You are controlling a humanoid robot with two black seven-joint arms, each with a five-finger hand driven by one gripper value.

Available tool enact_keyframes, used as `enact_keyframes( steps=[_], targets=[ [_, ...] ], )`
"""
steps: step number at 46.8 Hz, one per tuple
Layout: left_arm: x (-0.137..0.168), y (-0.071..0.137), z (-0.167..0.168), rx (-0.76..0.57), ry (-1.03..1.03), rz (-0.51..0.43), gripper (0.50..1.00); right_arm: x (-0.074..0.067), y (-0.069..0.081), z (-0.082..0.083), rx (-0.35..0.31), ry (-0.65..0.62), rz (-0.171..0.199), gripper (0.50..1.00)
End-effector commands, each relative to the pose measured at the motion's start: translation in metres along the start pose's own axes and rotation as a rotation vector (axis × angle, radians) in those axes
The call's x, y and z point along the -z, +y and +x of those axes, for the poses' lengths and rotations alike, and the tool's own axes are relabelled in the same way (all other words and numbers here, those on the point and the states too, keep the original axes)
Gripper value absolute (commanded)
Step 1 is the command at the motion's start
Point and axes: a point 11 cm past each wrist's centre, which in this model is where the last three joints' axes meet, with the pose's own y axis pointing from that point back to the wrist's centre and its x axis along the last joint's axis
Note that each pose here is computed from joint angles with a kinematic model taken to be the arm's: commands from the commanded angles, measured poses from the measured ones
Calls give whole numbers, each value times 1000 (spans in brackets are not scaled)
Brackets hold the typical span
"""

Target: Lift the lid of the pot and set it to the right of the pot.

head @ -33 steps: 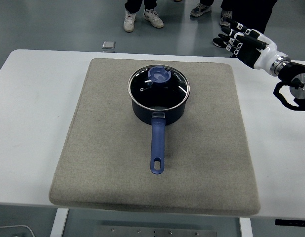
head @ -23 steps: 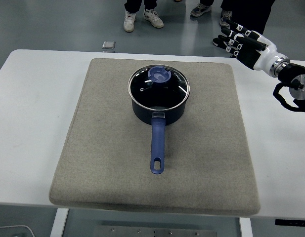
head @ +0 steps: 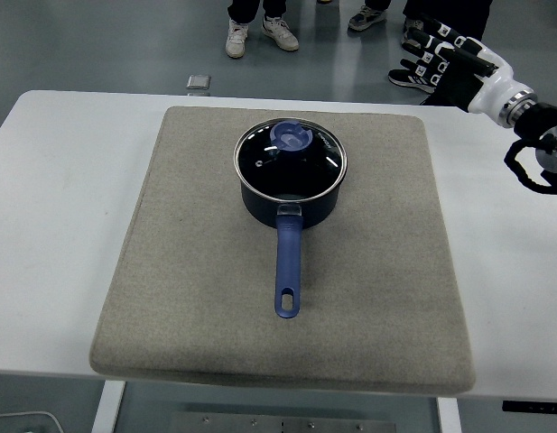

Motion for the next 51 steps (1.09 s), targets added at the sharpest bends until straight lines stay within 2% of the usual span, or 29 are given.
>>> enact_keyframes(
  steps=[1,24,27,38,42,51],
  targets=[
    [0,0,0,1,-1,0,1000,0,0,0,1,1,0,921],
    [0,0,0,-1,-1,0,1000,1,-1,0,5,12,4,921],
    [0,0,0,-1,-2,0,1000,5,-1,-1,8,19,7,921],
    [0,0,0,-1,-1,0,1000,10,-6,-12,31,133,-16,921],
    [0,0,0,-1,1,0,1000,16,-9,-21,52,174,-19,919],
    [0,0,0,-1,-1,0,1000,19,-15,-47,110,336,-51,919]
  ],
)
